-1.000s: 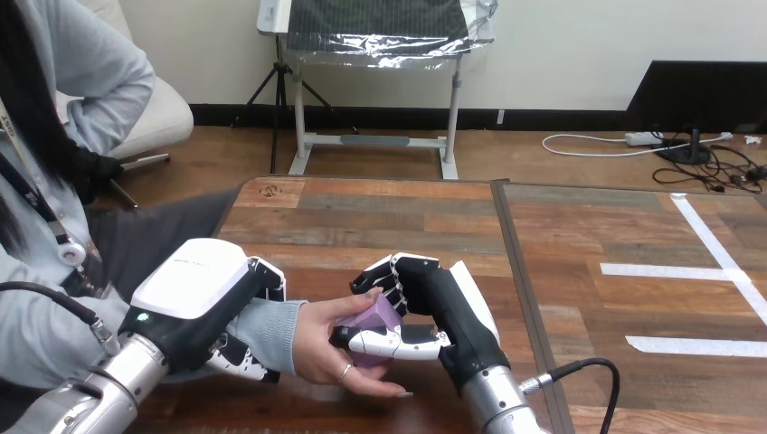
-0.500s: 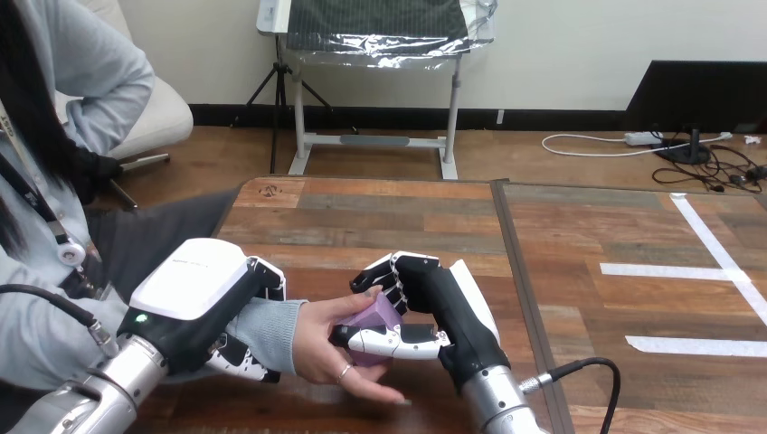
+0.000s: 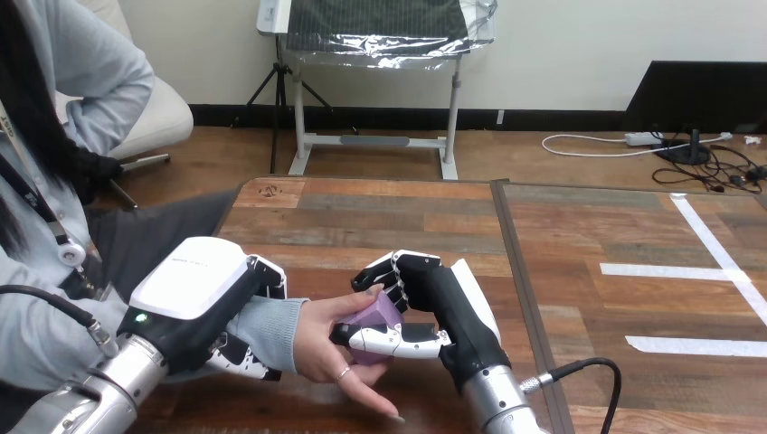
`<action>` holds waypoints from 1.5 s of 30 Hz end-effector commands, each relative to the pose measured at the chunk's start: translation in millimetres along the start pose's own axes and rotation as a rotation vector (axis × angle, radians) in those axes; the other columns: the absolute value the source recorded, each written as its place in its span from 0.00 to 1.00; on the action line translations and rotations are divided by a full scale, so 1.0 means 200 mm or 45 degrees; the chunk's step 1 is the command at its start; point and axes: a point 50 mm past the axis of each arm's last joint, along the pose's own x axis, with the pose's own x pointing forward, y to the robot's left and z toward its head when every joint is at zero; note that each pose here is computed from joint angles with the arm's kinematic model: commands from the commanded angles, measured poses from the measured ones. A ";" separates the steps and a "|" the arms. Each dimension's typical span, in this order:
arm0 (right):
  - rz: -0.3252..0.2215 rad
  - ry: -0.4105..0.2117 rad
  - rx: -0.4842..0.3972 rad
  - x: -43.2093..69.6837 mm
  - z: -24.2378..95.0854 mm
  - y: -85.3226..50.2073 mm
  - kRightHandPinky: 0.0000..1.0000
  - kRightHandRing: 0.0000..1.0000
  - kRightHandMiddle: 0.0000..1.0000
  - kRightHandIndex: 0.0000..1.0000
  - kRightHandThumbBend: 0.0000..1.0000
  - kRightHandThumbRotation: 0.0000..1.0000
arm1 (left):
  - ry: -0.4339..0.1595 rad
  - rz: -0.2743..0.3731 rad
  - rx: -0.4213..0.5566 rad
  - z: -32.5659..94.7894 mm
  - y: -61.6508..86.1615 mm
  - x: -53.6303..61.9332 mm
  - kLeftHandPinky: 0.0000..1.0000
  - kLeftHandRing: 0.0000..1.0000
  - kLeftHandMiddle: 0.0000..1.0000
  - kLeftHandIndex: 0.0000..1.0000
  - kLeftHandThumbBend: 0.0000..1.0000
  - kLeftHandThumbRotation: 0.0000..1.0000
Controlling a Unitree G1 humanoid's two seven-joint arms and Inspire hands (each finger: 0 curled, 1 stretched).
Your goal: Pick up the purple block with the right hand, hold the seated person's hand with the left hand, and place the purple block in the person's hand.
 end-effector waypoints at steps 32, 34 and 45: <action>0.019 -0.102 -0.086 0.10 0.09 -0.13 0.81 0.82 0.82 0.85 0.94 0.22 | -0.062 0.372 -0.071 0.05 0.11 0.08 0.70 0.76 0.79 0.82 0.95 0.24; 0.013 -0.111 -0.090 0.11 0.10 -0.14 0.83 0.83 0.83 0.86 0.94 0.25 | -0.058 0.379 -0.078 0.05 0.11 0.08 0.74 0.79 0.82 0.86 0.97 0.28; -0.011 -0.181 -0.096 0.12 0.13 -0.22 0.89 0.89 0.90 0.93 0.99 0.36 | -0.047 0.413 -0.096 0.05 0.06 0.06 0.91 0.94 0.95 0.98 1.00 0.48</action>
